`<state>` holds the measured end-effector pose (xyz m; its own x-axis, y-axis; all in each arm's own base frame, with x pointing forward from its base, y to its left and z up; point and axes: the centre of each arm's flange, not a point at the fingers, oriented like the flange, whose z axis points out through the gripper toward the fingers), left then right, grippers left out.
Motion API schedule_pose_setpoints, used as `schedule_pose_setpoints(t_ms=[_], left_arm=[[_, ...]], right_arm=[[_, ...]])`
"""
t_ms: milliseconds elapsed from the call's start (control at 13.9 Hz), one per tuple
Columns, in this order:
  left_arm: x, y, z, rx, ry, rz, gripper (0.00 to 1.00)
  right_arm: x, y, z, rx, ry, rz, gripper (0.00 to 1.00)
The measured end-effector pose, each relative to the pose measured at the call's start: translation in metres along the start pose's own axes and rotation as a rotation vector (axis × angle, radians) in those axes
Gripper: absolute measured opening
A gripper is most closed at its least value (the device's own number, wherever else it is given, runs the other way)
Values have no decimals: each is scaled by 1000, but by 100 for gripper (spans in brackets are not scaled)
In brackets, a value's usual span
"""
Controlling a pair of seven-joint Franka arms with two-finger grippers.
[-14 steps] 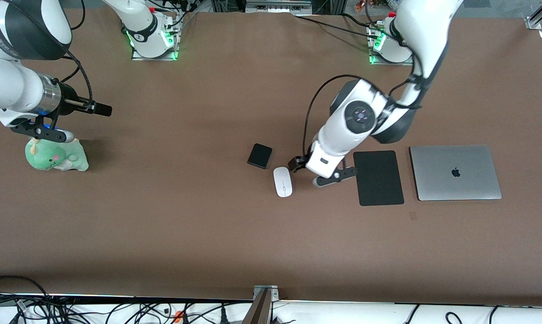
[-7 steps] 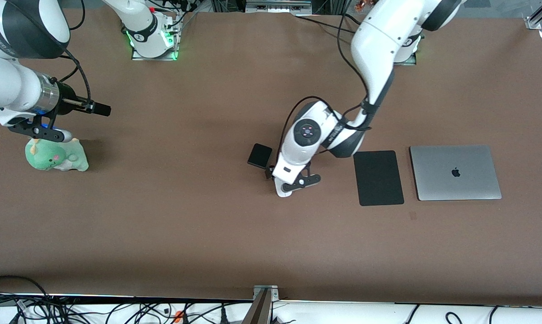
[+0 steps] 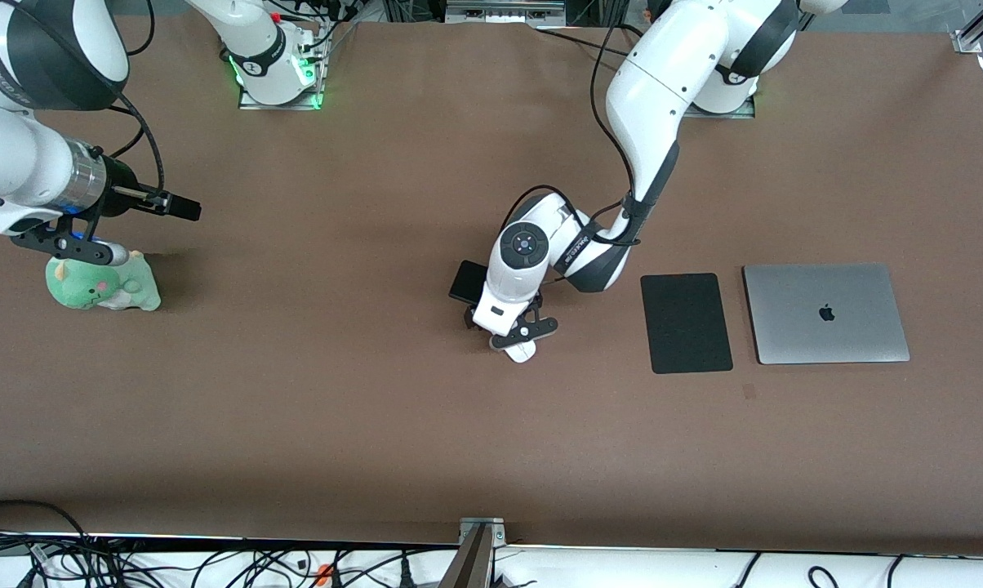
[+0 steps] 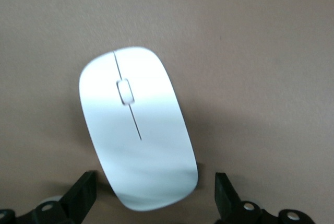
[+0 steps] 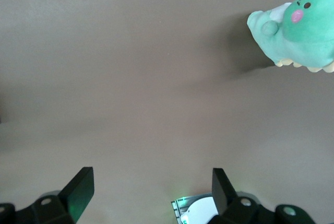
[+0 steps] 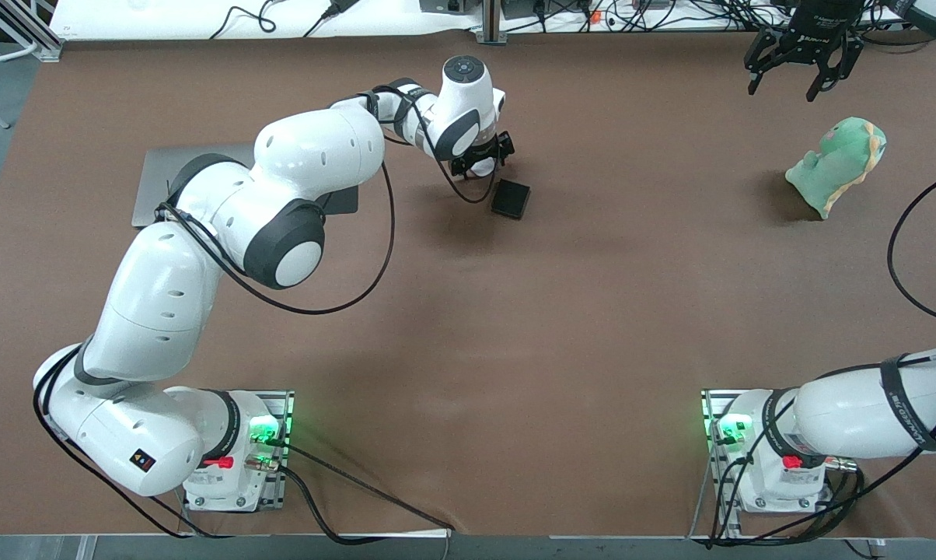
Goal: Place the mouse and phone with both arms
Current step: 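Lower the left gripper onto the white mouse and close on it, then place the mouse on the pad while the right gripper reaches the phone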
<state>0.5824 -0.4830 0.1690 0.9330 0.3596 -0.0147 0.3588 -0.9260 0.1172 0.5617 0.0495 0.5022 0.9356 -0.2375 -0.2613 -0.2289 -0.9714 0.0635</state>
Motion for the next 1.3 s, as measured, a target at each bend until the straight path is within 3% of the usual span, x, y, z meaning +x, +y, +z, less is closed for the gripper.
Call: schedule_pose_setpoints(t_ms=[361,505,721,938,1298], left_arm=[[5,-1,-2,-2,7,-5,100],[9,-3,-3,-2,8,-11,94],[13,-4,-4,-2,13,7,63],[29,-9,-11,-9,30,54,62],[106,-59,-50,-4,47,145,62]], right_arm=[[5,0,3,2,5,2,100],[5,2,3,3,4,7,100],[6,2,4,4,4,7,100],[12,-13,12,7,20,15,100],[10,-98,43,3,70,129,100]])
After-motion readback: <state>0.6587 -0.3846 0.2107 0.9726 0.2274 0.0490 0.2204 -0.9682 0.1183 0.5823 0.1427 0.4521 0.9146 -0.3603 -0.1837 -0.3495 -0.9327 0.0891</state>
